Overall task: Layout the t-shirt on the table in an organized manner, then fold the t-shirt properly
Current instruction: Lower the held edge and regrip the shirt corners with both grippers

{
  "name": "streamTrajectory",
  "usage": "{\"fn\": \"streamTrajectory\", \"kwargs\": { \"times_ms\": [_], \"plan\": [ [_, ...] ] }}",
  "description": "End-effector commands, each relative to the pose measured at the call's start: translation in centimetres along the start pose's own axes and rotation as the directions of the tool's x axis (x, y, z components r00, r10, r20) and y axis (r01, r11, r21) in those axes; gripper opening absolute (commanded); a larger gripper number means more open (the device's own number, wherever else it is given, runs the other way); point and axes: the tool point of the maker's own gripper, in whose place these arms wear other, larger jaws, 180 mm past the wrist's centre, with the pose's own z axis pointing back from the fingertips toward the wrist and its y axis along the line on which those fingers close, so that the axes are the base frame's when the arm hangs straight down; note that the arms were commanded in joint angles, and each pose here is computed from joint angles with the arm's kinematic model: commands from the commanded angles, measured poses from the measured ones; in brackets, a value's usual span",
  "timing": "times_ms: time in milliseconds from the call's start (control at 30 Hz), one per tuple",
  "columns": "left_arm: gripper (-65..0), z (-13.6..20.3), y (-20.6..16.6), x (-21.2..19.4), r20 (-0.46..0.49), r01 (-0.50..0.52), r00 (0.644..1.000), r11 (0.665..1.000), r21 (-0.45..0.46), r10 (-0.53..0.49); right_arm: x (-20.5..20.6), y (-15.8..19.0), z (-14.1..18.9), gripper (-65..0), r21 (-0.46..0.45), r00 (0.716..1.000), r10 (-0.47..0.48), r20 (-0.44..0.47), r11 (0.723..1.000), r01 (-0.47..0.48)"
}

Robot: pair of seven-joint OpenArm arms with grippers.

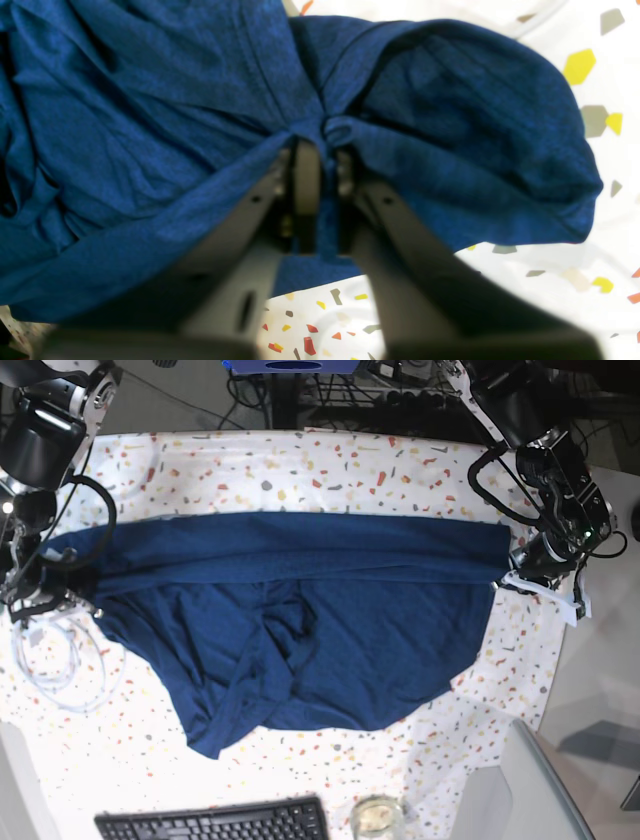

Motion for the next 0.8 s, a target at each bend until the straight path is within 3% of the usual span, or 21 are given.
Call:
{"fn": "streamTrajectory", "kwargs": {
  "times_ms": [0, 67, 100, 200, 300, 400, 567, 667, 767],
  "plan": [
    [-65.0, 0.3, 0.0, 1.8, 0.052, 0.006, 0.999, 1.0, -0.003, -0.006, 2.2, 0.2, 1.0, -52.8, 0.007, 0.998, 0.001, 0.06, 1.0, -0.001],
    [-65.0, 0.3, 0.0, 1.9, 0.056, 0.004, 0.998, 1.0, -0.003, -0.004, 2.6, 0.1, 1.6, -43.1, 0.001, 0.996, 0.01, 0.083, 1.0, -0.01],
    [-61.2, 0.3, 0.0, 2.0, 0.057, 0.004, 0.998, 1.0, -0.003, -0.004, 2.8, 0.1, 2.0, -38.0, -0.002, 0.995, 0.019, 0.103, 1.0, -0.019],
    [-42.0, 0.4, -0.1, 2.6, 0.077, -0.005, 0.997, 1.0, -0.009, 0.006, 3.7, 0.2, 4.1, -27.6, -0.017, 0.983, 0.056, 0.176, 0.998, -0.054],
    [-26.8, 0.5, -0.2, 2.9, 0.087, -0.012, 0.996, 1.0, -0.014, 0.013, 4.3, 0.2, 6.3, -26.0, -0.042, 0.965, 0.098, 0.245, 0.995, -0.091],
    [-18.6, 1.3, -1.4, 4.1, 0.14, -0.057, 0.988, 0.994, -0.092, 0.069, 4.1, 0.3, 7.8, -25.7, -0.055, 0.949, 0.126, 0.289, 0.992, -0.115],
    [-17.8, 4.7, -1.0, 2.5, 0.177, -0.089, 0.977, 0.982, -0.165, 0.118, 1.8, -0.9, 9.8, -25.4, -0.07, 0.937, 0.108, 0.332, 0.993, -0.09],
    [-17.8, 5.6, 0.6, -0.7, 0.141, -0.102, 0.982, 0.985, -0.142, 0.122, 0.2, -1.8, 10.2, -25.4, -0.035, 0.931, 0.153, 0.333, 0.988, -0.15],
    [-17.8, 6.1, 2.8, -2.6, 0.194, -0.126, 0.97, 0.986, -0.106, 0.145, -1.2, -2.7, 10.6, -25.4, -0.001, 0.926, 0.163, 0.34, 0.985, -0.174]
  ]
}}
